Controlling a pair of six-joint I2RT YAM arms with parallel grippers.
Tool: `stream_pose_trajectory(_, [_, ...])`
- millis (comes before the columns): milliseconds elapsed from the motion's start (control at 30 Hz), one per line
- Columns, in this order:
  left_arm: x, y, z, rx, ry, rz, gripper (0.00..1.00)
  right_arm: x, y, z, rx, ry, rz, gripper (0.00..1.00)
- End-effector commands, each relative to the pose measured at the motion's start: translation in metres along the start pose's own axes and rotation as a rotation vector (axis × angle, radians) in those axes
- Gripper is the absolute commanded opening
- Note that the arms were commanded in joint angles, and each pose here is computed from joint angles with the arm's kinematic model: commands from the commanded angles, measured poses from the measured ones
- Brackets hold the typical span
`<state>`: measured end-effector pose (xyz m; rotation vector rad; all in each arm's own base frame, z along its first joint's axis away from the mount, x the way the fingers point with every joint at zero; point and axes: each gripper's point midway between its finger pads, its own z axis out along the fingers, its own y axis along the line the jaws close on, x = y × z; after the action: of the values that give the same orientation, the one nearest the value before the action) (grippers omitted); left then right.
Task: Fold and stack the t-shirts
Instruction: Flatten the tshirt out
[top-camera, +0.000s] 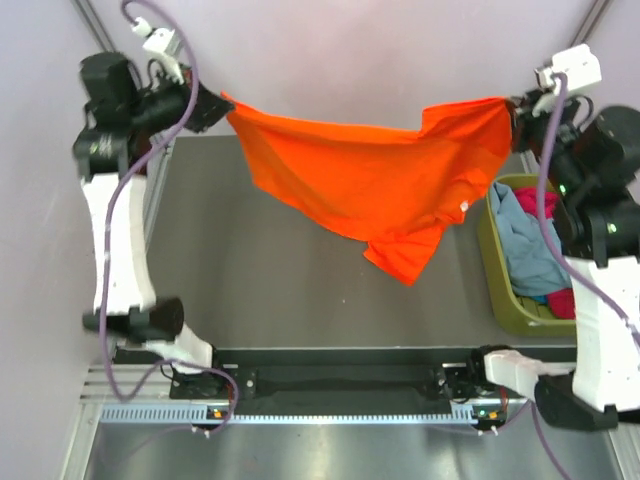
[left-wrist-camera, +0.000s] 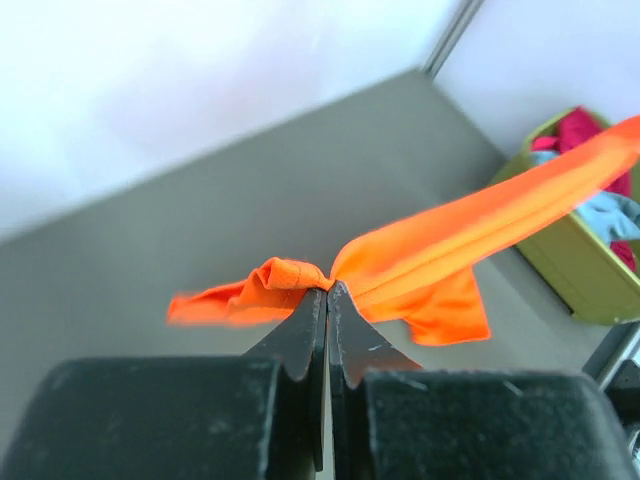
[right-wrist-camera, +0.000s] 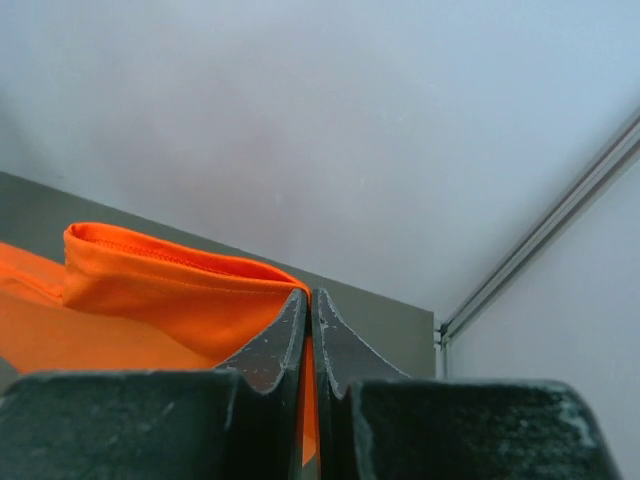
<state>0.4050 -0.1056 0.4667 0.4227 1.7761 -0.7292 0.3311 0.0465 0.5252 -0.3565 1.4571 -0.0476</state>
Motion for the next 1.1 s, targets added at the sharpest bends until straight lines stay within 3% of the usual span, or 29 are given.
stream_pose_trajectory(0, [-0.042,-0.072,-0.066,0.046,-0.186,0.207,0.0,-0.039,0.001,-0.051,0.0,-0.137,0.033,0.0])
stream_pose_trajectory(67, [-0.036,-0.083,-0.082,0.025,-0.223,0.227,0.0,-0.054,-0.005,-0.078,0.041,-0.186,0.045,0.0])
stream_pose_trajectory(167, [-0.051,-0.135,-0.147,-0.032,-0.421,0.36,0.0,-0.092,-0.013,-0.143,0.09,-0.32,0.027,0.0])
stream_pose_trajectory(300, [-0.052,-0.161,-0.191,-0.109,-0.524,0.422,0.0,-0.127,-0.019,-0.204,0.135,-0.45,-0.012,0.0])
stream_pose_trajectory(567, [-0.071,-0.181,-0.236,-0.223,-0.594,0.481,0.0,-0.179,-0.024,-0.276,0.175,-0.605,-0.025,0.0])
stream_pose_trajectory(700, [-0.066,-0.169,-0.224,-0.225,-0.559,0.463,0.0,-0.173,-0.018,-0.264,0.14,-0.58,-0.035,0.0])
stream_pose_trajectory(800, [-0.043,-0.15,-0.199,-0.196,-0.47,0.428,0.0,-0.14,-0.007,-0.232,0.083,-0.495,-0.04,0.0])
stream_pose_trajectory(833, [-0.024,-0.134,-0.181,-0.186,-0.404,0.385,0.0,-0.107,0.0,-0.2,0.049,-0.406,-0.035,0.0])
stream_pose_trajectory(900, [0.005,-0.119,-0.16,-0.15,-0.312,0.373,0.0,-0.079,0.009,-0.185,0.022,-0.364,-0.047,0.0])
stream_pose_trajectory(1067, [0.124,-0.056,-0.096,-0.087,-0.012,0.211,0.0,0.043,0.047,-0.102,-0.129,-0.108,0.018,0.0])
